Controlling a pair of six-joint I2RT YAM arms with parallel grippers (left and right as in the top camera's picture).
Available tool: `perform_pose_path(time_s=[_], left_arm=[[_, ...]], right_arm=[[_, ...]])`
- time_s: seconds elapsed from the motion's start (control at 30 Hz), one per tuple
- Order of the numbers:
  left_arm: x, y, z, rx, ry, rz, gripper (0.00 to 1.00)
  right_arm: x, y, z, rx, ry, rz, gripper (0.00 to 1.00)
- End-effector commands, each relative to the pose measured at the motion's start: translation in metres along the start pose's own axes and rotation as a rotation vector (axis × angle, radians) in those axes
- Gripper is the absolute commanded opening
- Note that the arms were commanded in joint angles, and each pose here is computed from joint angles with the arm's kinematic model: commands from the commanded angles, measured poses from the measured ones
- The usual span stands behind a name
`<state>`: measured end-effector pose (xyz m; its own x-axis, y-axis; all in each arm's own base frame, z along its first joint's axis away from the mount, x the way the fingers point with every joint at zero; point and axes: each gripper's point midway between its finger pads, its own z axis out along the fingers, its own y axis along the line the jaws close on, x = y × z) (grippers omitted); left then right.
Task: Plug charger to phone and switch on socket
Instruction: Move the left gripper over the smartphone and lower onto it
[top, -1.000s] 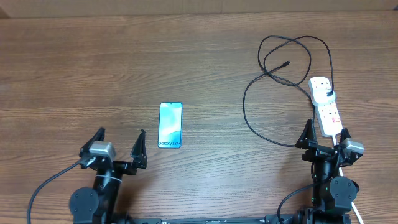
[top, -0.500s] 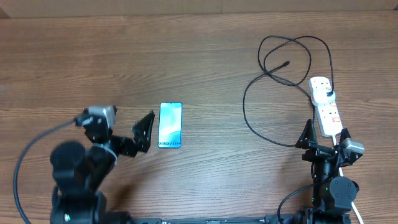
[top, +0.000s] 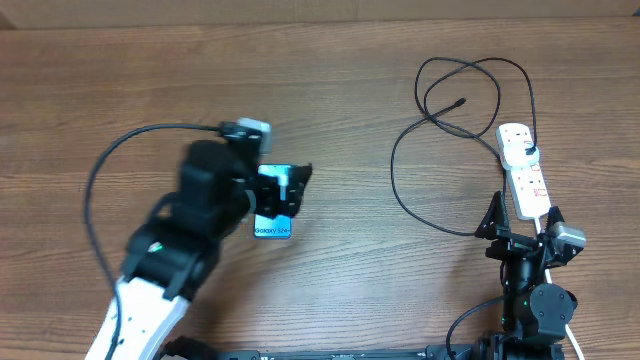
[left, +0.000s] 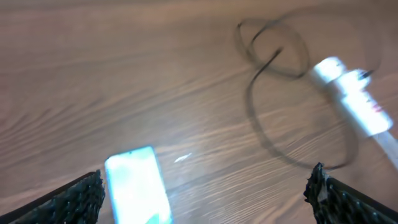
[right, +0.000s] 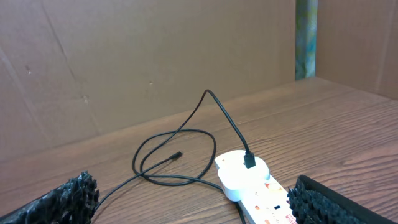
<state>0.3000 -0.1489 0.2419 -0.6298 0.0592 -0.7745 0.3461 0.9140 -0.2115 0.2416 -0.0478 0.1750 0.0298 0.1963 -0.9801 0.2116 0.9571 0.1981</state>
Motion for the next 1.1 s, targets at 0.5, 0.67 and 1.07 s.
perform_pose_path(time_s=[0.5, 0.67, 1.07], left_arm=[[0.037, 0.026, 0.059, -0.347, 0.179, 0.142, 1.00], [0.063, 0.023, 0.069, -0.295, 0.298, 0.140, 1.00], [0.078, 0.048, 0.098, -0.127, 0.393, -0.217, 0.99]], right_arm=[[0.003, 0.000, 0.000, -0.001, -0.001, -0.005, 1.00], [0.003, 0.000, 0.000, -0.001, -0.001, -0.005, 1.00], [0.003, 0.000, 0.000, -0.001, -0.001, -0.005, 1.00]])
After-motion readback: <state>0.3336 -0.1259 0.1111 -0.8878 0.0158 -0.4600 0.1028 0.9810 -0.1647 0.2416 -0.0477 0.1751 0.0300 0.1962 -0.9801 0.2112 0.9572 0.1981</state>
